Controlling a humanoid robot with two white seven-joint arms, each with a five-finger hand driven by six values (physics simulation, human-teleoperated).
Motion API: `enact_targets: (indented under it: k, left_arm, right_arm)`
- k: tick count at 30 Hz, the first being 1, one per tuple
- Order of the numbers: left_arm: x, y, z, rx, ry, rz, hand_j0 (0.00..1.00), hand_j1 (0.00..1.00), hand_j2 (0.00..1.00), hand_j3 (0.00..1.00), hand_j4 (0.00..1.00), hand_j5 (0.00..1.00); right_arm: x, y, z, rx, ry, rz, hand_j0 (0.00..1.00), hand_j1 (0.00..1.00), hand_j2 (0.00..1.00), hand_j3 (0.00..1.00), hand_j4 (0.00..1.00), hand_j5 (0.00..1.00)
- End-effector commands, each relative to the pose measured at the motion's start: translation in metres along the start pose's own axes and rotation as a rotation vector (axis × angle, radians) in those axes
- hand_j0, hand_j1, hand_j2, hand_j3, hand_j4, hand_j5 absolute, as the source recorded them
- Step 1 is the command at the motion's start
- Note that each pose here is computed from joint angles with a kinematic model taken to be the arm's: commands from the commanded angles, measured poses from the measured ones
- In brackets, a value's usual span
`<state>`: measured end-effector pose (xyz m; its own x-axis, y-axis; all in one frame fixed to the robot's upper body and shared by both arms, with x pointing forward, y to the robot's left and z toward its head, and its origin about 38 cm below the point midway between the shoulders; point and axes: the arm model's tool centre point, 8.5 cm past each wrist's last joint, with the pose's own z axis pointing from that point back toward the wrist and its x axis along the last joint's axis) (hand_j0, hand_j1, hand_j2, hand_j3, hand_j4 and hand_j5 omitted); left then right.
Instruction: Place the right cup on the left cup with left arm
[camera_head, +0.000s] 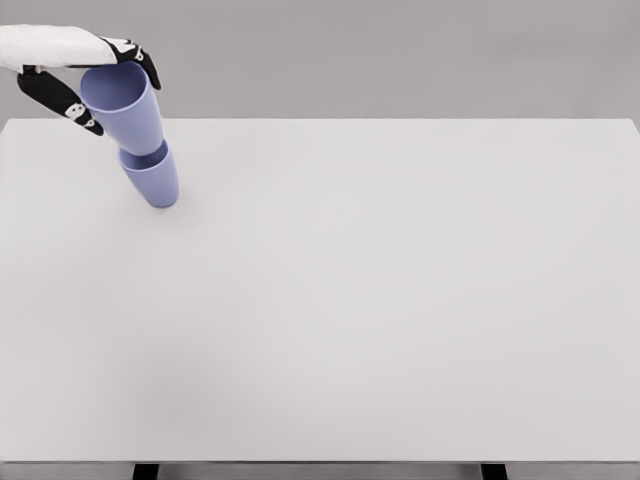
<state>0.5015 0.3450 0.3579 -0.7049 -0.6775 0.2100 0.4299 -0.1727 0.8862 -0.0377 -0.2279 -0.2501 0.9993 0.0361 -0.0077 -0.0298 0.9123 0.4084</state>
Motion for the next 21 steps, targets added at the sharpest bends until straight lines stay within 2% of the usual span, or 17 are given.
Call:
enact_targets:
  k: [1,7,15,18,21]
  left_arm:
    - [-0.006,0.001,0.002,0.011,0.017,0.016,0.34,0.34,0.34,0.34,0.34,0.34]
    - [-0.022,-0.001,0.001,0.017,0.063,0.046,0.34,0.34,0.34,0.34,0.34,0.34]
    - [-0.022,-0.002,-0.012,0.008,0.056,0.049,0.34,0.34,0.34,0.34,0.34,0.34]
    - [-0.023,-0.012,-0.017,-0.006,0.052,0.063,0.34,0.34,0.34,0.34,0.34,0.34]
    - [-0.023,-0.013,-0.017,-0.008,0.052,0.063,0.34,0.34,0.34,0.34,0.34,0.34]
  right_arm:
    - [0.0,0.0,0.0,0.001,0.0,0.001,1.0,1.0,1.0,1.0,1.0,1.0]
    - [0.0,0.0,0.0,0.001,0.0,0.001,1.0,1.0,1.0,1.0,1.0,1.0]
    - [0.0,0.0,0.0,0.001,0.0,0.001,1.0,1.0,1.0,1.0,1.0,1.0]
    - [0.0,0.0,0.0,0.001,0.0,0.001,1.0,1.0,1.0,1.0,1.0,1.0]
    - [0.0,0.0,0.0,0.001,0.0,0.001,1.0,1.0,1.0,1.0,1.0,1.0]
